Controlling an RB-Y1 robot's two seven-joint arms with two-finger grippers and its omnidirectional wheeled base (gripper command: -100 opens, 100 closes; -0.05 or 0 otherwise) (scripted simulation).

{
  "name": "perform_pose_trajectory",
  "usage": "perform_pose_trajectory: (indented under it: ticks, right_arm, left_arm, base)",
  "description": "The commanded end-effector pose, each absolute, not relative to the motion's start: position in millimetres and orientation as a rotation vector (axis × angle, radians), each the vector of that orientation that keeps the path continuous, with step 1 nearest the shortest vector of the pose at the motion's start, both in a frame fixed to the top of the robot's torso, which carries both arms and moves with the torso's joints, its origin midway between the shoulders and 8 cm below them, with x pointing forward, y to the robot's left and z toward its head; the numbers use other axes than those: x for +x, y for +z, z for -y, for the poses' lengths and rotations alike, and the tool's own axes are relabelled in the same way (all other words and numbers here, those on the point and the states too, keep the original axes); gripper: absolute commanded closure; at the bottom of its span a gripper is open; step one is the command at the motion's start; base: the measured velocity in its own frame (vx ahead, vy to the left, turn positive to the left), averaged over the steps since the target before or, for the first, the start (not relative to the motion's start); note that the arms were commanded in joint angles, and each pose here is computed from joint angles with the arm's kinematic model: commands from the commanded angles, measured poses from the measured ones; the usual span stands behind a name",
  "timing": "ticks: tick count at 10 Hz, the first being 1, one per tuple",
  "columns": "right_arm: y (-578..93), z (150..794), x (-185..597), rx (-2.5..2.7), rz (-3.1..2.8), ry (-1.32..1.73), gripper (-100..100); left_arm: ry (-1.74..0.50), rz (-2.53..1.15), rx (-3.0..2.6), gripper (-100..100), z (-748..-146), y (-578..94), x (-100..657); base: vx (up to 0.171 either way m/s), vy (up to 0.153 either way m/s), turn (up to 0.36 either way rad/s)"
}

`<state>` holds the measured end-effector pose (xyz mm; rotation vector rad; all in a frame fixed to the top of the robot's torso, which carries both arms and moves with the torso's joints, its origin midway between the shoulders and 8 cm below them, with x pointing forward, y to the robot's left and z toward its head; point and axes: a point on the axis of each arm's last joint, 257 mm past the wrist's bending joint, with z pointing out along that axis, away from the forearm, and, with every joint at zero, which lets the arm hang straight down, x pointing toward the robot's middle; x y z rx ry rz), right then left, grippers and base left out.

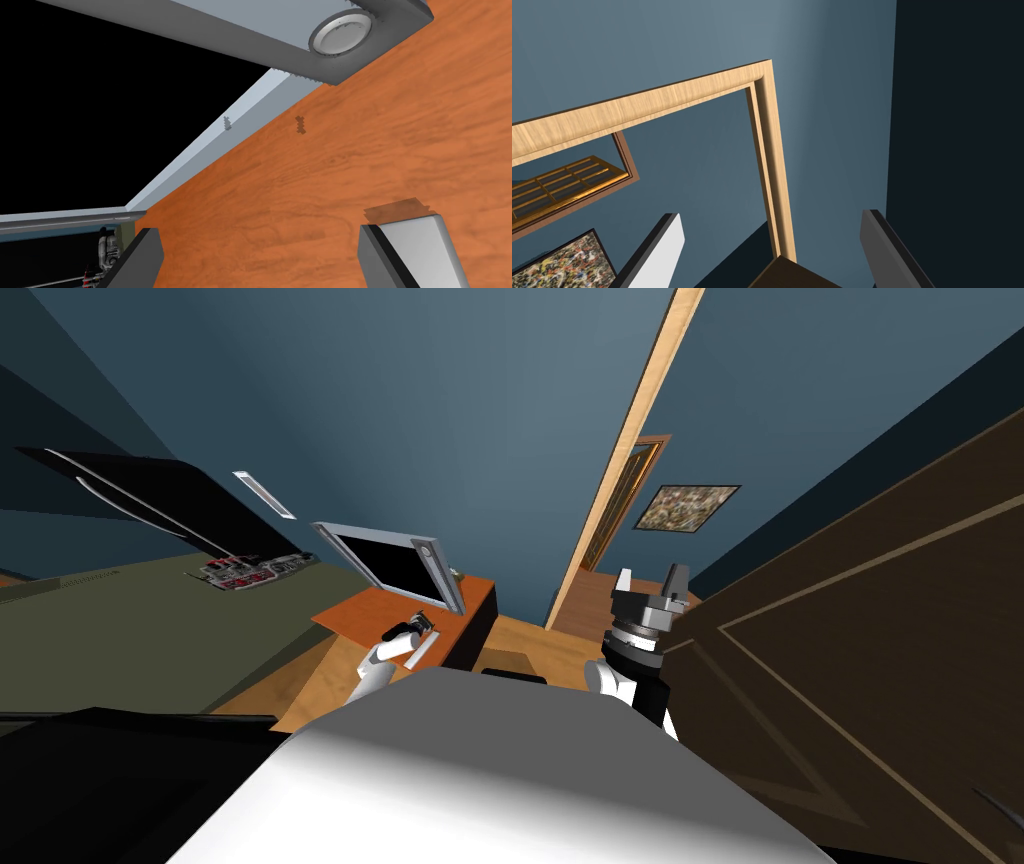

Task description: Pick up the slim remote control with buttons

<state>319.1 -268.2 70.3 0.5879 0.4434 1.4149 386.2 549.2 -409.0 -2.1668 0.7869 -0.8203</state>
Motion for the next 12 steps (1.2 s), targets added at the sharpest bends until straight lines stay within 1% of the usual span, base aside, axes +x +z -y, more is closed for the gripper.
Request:
perform_pose_trajectory:
  ticks: [1, 5, 6, 11, 12]
  right_arm:
    - [70, 268, 319, 0.588, -0.443, 1.415, 0]
    - [70, 268, 319, 0.588, -0.443, 1.415, 0]
    - [70, 268, 319, 0.588, -0.443, 1.415, 0]
    - [70, 268, 319, 0.588, -0.444, 1.415, 0]
    - [70, 268, 319, 0.588, -0.443, 1.415, 0]
  left_arm:
    - [-0.766, -0.764, -2.25, -100, -556, -430, 369]
    - [-0.69, -0.751, -2.357, -100, -559, -454, 347]
    - [-0.638, -0.725, -2.427, -100, -564, -470, 329]
    - [-0.504, -0.683, -2.591, -100, -566, -502, 285]
    - [-0.451, -0.658, -2.652, -100, -567, -513, 267]
  base:
    - [0.051, -0.001, 0.015]
    - [0.062, -0.005, 0.008]
    - [0.053, -0.006, -0.003]
    - [0.063, 0.012, -0.007]
    - [0.07, 0.014, -0.024]
